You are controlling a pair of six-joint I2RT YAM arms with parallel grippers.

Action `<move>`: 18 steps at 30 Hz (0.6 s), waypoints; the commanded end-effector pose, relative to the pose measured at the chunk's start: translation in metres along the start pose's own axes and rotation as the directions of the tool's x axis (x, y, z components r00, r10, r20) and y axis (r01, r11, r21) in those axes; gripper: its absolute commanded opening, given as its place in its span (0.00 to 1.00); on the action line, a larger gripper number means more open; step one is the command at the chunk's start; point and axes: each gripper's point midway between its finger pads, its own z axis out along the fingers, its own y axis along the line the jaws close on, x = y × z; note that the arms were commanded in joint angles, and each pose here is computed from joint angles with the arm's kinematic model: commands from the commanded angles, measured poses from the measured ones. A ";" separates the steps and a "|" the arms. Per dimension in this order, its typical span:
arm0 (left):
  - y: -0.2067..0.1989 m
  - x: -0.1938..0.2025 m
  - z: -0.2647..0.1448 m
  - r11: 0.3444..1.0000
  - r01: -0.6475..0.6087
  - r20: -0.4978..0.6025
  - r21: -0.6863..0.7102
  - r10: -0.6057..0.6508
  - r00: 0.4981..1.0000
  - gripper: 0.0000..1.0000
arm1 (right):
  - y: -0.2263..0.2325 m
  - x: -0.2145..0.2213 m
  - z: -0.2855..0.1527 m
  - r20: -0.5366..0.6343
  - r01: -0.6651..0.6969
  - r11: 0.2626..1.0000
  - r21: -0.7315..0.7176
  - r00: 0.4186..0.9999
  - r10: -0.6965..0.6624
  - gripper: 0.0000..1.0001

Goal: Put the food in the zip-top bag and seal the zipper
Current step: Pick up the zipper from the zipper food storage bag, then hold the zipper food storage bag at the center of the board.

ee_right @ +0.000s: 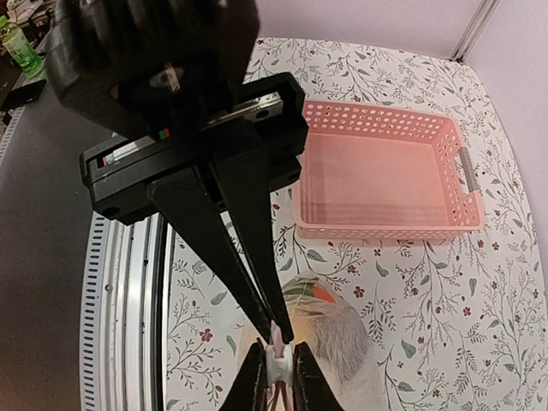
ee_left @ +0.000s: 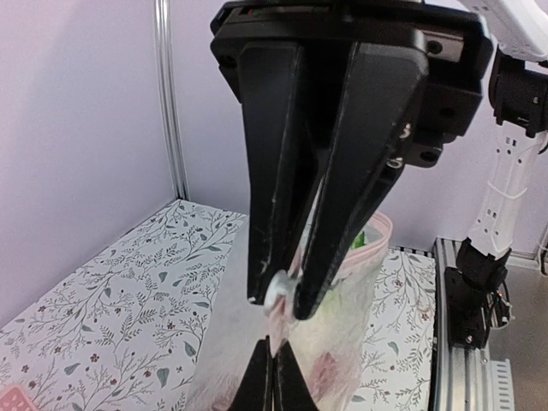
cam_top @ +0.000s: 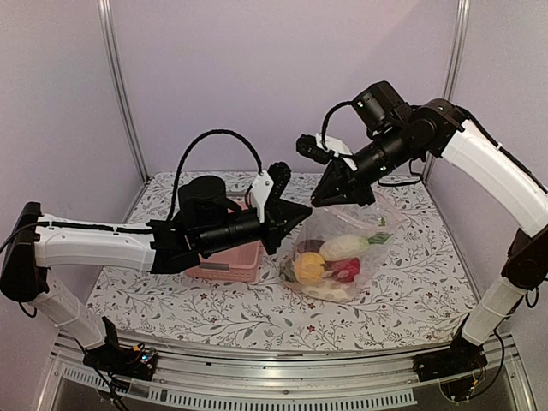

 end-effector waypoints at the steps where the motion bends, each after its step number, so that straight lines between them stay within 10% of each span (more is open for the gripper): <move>1: 0.004 -0.010 -0.004 1.000 -0.003 0.033 -0.006 0.003 0.999 0.00 | 0.002 0.007 0.008 -0.034 -0.015 1.000 -0.026 0.999 0.014 0.08; 8: 0.005 -0.012 -0.002 1.000 -0.007 0.029 -0.014 0.007 1.000 0.12 | 0.001 0.005 0.006 -0.032 -0.010 1.000 -0.020 0.999 0.009 0.00; 18: 0.003 -0.013 0.004 1.000 -0.005 0.036 0.005 0.005 0.999 0.05 | 0.003 0.008 0.007 -0.037 -0.020 0.999 -0.025 0.999 0.019 0.00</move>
